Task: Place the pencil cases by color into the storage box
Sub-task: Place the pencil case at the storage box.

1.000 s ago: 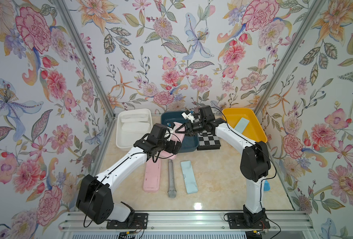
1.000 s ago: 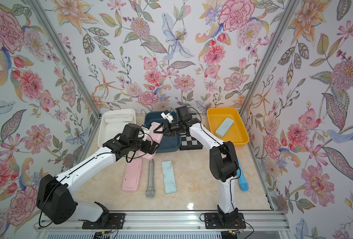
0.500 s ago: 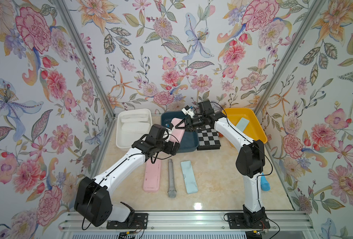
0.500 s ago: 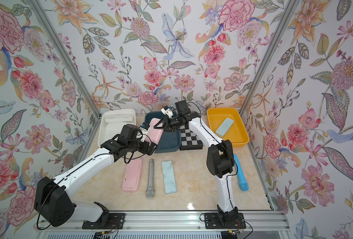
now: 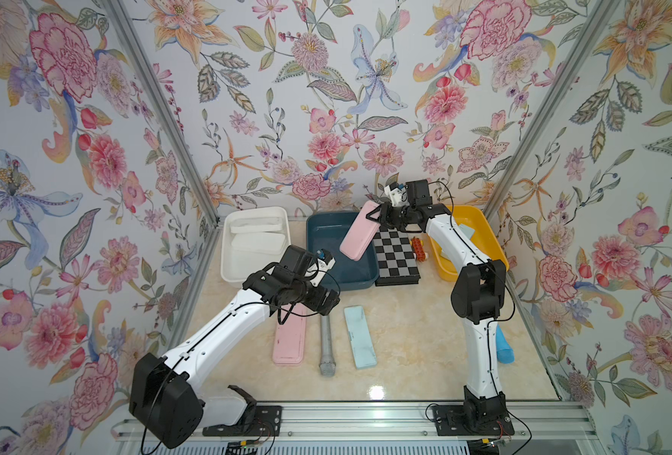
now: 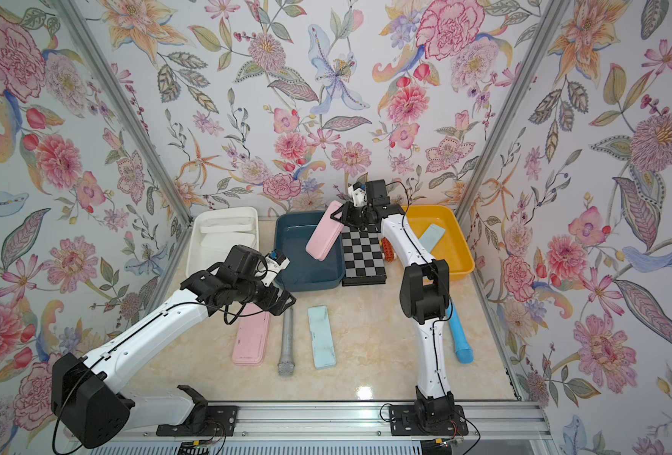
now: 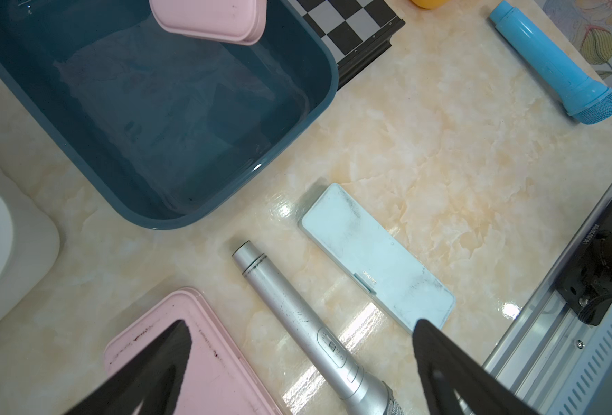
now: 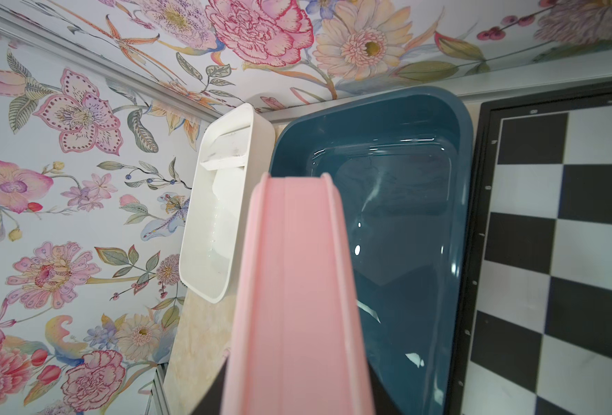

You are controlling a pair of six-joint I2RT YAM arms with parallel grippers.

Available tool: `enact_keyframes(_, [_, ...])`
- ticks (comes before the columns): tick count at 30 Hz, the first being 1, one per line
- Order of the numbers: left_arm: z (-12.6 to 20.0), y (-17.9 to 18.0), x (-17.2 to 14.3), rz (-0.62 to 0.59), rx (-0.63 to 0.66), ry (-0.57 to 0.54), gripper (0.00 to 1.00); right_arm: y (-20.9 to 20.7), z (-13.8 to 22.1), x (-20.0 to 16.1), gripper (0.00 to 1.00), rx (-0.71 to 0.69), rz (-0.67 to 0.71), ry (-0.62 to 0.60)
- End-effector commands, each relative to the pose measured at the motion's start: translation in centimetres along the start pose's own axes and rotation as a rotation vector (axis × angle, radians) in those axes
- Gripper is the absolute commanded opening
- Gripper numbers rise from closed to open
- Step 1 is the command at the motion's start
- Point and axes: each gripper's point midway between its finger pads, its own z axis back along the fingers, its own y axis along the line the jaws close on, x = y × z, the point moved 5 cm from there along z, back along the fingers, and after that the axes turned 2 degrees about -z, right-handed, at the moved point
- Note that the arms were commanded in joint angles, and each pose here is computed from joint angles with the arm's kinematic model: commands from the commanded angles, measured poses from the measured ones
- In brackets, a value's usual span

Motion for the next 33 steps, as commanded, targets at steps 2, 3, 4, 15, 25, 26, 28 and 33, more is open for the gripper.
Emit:
enact_keyframes(2, [0.8,1.0,0.1,0.002,0.028,-0.002,0.99,1.4,-0.9,-0.2,0.31,0.027,0.043,0.002])
enact_keyframes(3, [0.9,1.5,0.2,0.007,0.052,-0.003,0.98,1.4,-1.2,-0.4,0.31,0.027,0.042,0.008])
enact_keyframes(4, [1.1,2.0,0.4,0.012,0.084,-0.006,0.98,1.4,-1.5,-0.7,0.31,0.025,0.043,0.017])
enact_keyframes(15, [3.9,6.2,4.9,0.065,0.27,-0.124,0.98,-0.4,-6.6,-3.9,0.32,-0.025,0.015,0.133])
enact_keyframes(25, [4.2,8.2,5.0,0.132,0.238,-0.167,0.98,-0.7,-9.0,-6.0,0.35,-0.027,-0.013,0.193])
enact_keyframes(26, [4.2,8.3,5.0,0.137,0.234,-0.167,0.98,-0.6,-9.1,-6.1,0.36,-0.028,-0.017,0.196])
enact_keyframes(28, [4.2,8.4,5.0,0.144,0.229,-0.173,0.99,-0.8,-9.4,-6.2,0.39,-0.031,-0.029,0.199])
enact_keyframes(33, [4.0,8.5,4.8,0.157,0.21,-0.173,0.98,-1.3,-10.2,-6.2,0.42,-0.045,-0.06,0.206])
